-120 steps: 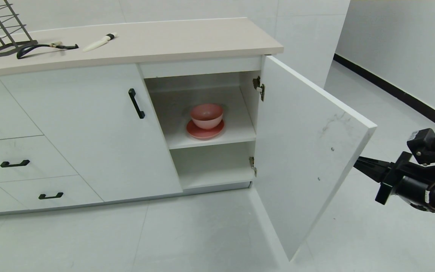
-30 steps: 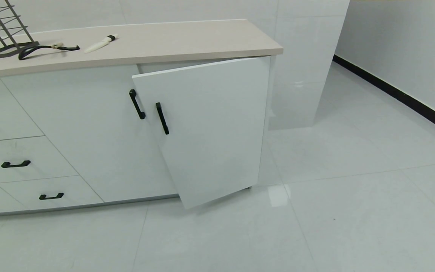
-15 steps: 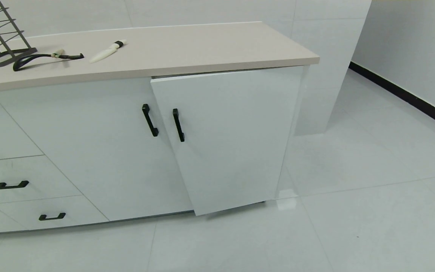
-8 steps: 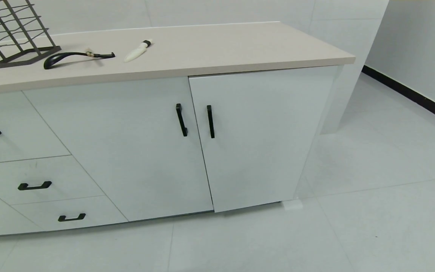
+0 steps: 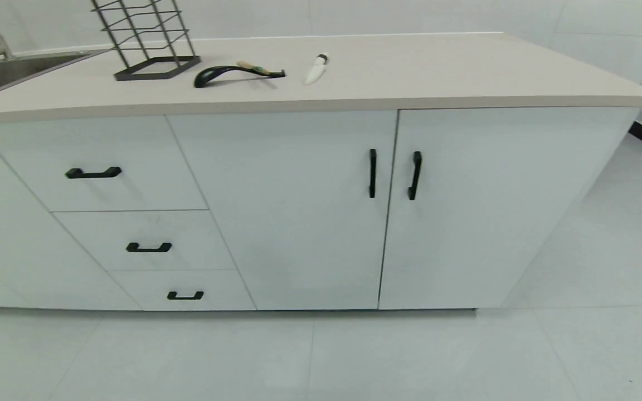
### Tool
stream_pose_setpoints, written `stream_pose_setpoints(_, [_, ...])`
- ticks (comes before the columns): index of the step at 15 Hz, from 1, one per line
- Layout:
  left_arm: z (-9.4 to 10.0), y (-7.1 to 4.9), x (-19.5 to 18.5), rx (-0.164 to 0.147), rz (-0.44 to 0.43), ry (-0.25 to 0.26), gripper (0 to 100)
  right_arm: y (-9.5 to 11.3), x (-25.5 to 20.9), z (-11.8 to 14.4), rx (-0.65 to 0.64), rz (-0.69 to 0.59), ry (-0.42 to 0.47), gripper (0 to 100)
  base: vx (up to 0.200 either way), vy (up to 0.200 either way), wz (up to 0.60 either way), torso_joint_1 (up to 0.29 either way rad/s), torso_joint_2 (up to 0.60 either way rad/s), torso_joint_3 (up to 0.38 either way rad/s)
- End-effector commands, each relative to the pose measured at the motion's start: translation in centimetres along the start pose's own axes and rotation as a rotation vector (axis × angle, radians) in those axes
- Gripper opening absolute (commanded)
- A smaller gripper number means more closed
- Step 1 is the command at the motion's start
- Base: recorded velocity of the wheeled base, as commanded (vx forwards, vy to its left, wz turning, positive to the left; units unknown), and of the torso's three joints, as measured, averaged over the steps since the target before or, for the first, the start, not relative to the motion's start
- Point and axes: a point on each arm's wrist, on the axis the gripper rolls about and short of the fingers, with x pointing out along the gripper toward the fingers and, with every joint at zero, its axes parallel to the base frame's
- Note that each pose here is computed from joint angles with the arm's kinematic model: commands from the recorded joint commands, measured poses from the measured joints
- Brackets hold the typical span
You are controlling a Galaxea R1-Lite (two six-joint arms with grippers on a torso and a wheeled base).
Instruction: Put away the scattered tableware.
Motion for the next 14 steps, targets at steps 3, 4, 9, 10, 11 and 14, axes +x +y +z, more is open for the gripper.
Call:
stream_pose_setpoints(3, [0.0, 0.0, 0.0, 0.001, 0.001, 0.0, 100, 0.0, 0.01, 0.01, 0.0, 0.0, 0.001, 0, 0.0, 0.0, 0.4, 0.005, 0.0, 0.003])
stream_pose_setpoints(4, [0.0, 0.0, 0.0, 0.001, 0.001, 0.0, 100, 0.0, 0.01, 0.01, 0.0, 0.0, 0.001, 0, 0.0, 0.2, 0.0, 0.002, -0.01, 0.007])
stream_pose_setpoints(9, [0.0, 0.0, 0.0, 0.001, 0.001, 0.0, 100, 0.0, 0.01, 0.01, 0.0, 0.0, 0.001, 0, 0.0, 0.2, 0.0, 0.004, 0.0, 0.0])
stream_pose_setpoints(10, [0.0, 0.0, 0.0, 0.001, 0.001, 0.0, 100, 0.0, 0.01, 0.0, 0.0, 0.0, 0.003, 0, 0.0, 0.2, 0.0, 0.007, 0.01, 0.007])
stream_pose_setpoints(11, [0.0, 0.0, 0.0, 0.001, 0.001, 0.0, 100, 0.0, 0.01, 0.01, 0.0, 0.0, 0.001, 0, 0.0, 0.2, 0.0, 0.012, 0.0, 0.002])
stream_pose_setpoints(14, [0.0, 0.0, 0.0, 0.001, 0.001, 0.0, 100, 0.0, 0.01, 0.01, 0.001, 0.0, 0.001, 0, 0.2, 0.067, 0.0, -0.001, 0.0, 0.001])
